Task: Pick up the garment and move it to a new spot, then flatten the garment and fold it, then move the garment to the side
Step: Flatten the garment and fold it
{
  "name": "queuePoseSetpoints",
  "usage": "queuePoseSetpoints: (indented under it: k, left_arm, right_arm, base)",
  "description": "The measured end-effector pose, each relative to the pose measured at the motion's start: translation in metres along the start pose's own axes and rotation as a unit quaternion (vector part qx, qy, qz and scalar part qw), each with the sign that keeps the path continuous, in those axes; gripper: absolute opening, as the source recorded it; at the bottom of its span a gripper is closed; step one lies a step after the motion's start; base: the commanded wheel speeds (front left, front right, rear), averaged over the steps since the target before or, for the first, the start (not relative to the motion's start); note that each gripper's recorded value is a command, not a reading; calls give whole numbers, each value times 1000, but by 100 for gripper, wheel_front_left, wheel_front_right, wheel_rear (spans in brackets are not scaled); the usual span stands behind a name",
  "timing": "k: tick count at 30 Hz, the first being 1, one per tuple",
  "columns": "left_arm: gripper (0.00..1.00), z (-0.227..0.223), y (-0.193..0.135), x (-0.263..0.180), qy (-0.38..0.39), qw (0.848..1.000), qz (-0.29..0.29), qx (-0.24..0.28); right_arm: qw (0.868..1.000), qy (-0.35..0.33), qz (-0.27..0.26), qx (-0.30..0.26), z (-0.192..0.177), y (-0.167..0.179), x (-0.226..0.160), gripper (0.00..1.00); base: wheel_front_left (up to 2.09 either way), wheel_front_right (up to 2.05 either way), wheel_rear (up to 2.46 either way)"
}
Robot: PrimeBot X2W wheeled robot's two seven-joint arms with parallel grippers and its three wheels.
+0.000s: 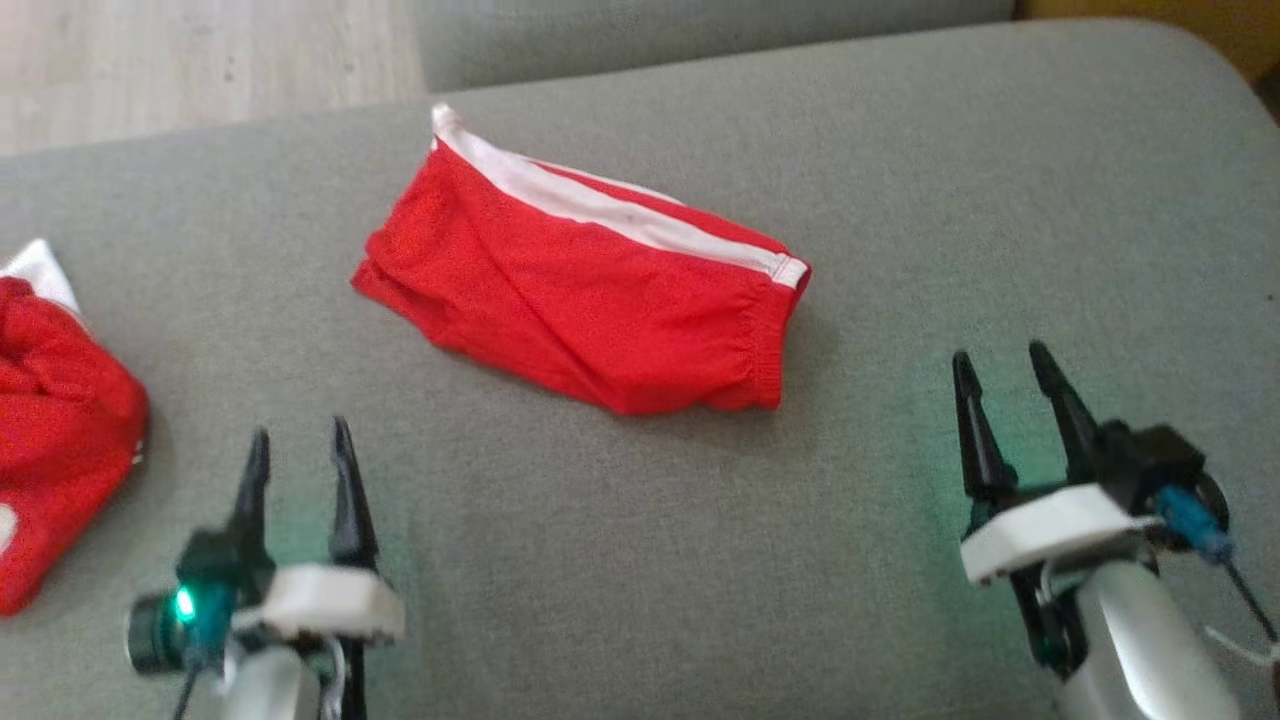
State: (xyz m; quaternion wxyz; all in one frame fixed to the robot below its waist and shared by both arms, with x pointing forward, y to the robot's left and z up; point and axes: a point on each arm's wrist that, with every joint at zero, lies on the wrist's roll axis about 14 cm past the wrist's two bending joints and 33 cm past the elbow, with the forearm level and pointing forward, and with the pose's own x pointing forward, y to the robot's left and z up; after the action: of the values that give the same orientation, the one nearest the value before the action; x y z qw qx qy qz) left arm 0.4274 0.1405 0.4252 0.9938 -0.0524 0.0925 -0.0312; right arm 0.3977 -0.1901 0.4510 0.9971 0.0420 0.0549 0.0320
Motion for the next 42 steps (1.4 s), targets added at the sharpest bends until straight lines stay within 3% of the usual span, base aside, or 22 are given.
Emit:
queuePoseSetpoints:
  k: [7,14,18,25,33,39,40,41,42]
  left_arm:
    - [100,-22,12,-49,22,999,19,-23]
    - [100,-26,7,-44,28,999,3,-29]
    - [100,-11,-5,-10,11,999,-22,-33]
    - [100,32,-35,95,-26,997,-59,-39]
    - [100,-31,-19,140,88,996,-19,18]
    - [100,-52,-28,144,136,990,-36,21]
    - [42,-53,-29,143,144,988,-42,21]
    - [0,-54,-30,142,151,987,-48,21]
    - [0,-53,-31,141,156,986,-54,21]
  right_arm:
    - [1000,24,-2,-8,-19,6,-25,100]
    - [999,32,-2,-12,-24,6,-23,100]
    - [999,34,4,-14,-26,8,-13,100]
    - [999,27,15,-24,-22,7,25,100]
    - [999,46,-5,-27,-38,-12,36,100]
    - [998,49,-16,-29,-39,-21,34,100]
    - [998,48,-15,-29,-38,-20,35,100]
    - [998,46,-15,-27,-37,-19,35,100]
    - [999,44,-14,-26,-36,-19,36,100]
  base:
    - [0,0,0]
    - [0,0,0]
    - [0,0,0]
    - [0,0,0]
    - [0,0,0]
    - [0,0,0]
    - [0,0,0]
    - [0,0,0]
    - [0,0,0]
